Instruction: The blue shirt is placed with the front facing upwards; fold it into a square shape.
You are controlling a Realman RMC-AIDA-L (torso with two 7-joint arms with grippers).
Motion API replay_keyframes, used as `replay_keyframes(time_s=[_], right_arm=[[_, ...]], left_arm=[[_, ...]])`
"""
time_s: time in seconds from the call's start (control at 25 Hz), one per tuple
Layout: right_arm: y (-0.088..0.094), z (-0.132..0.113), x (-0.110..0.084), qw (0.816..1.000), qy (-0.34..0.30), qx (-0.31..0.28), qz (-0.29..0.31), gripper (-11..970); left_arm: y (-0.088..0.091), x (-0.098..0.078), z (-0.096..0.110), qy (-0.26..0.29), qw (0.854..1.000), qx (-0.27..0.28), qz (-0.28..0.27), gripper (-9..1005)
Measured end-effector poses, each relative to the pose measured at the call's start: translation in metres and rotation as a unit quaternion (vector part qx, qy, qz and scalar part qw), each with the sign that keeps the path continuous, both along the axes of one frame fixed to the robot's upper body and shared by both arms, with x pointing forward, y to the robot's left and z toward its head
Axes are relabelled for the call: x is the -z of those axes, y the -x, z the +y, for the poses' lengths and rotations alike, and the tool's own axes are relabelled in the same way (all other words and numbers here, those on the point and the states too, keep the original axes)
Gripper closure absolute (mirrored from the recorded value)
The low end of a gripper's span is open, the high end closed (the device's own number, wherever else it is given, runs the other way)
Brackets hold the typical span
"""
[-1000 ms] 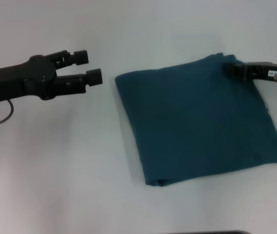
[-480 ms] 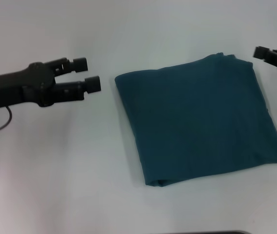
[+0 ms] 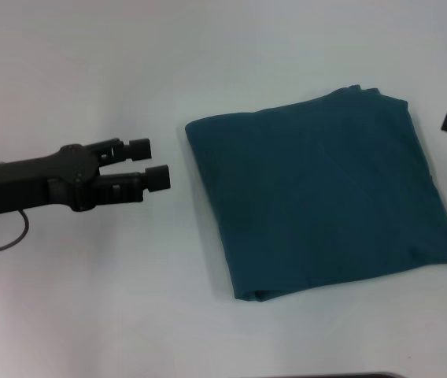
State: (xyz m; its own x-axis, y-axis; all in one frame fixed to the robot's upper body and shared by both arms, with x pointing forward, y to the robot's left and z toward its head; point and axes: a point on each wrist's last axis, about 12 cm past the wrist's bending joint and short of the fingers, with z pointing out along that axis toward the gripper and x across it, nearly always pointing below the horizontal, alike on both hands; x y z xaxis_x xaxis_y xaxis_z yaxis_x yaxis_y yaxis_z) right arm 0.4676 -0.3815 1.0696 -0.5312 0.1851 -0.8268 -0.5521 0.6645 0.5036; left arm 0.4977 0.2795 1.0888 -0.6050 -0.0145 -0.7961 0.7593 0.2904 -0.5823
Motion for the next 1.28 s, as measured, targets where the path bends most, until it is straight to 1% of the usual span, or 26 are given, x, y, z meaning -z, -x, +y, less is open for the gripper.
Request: replay_keyframes(time_s=[0.2, 0.4, 0.6, 0.84, 1.16, 1.28], right_arm=[[0.019, -0.002, 0.005, 1.0, 0.008, -0.013, -0.018, 392], [0.03, -0.008, 0.009, 1.0, 0.012, 0.0, -0.009, 145], [0.04, -0.015, 0.011, 1.0, 0.016, 0.009, 0.0, 109], [0.043, -0.017, 0.013, 1.0, 0.02, 0.003, 0.014, 65], [0.045, -0.023, 0.008, 1.0, 0.006, 0.013, 0.025, 73], [0.045, -0.024, 0.005, 1.0, -0.002, 0.009, 0.028, 74]], left_arm=[[0.004, 0.005, 0.001, -0.004, 1.0, -0.001, 0.008, 59], [0.006, 0.008, -0.002, -0.006, 1.0, -0.001, 0.017, 59], [0.009, 0.01, -0.006, -0.002, 1.0, 0.007, 0.025, 60], [0.011, 0.014, -0.012, -0.004, 0.999, 0.019, 0.038, 60], [0.01, 0.016, -0.015, -0.005, 0.998, 0.023, 0.056, 59], [0.011, 0.016, -0.016, -0.008, 0.997, 0.029, 0.074, 59]])
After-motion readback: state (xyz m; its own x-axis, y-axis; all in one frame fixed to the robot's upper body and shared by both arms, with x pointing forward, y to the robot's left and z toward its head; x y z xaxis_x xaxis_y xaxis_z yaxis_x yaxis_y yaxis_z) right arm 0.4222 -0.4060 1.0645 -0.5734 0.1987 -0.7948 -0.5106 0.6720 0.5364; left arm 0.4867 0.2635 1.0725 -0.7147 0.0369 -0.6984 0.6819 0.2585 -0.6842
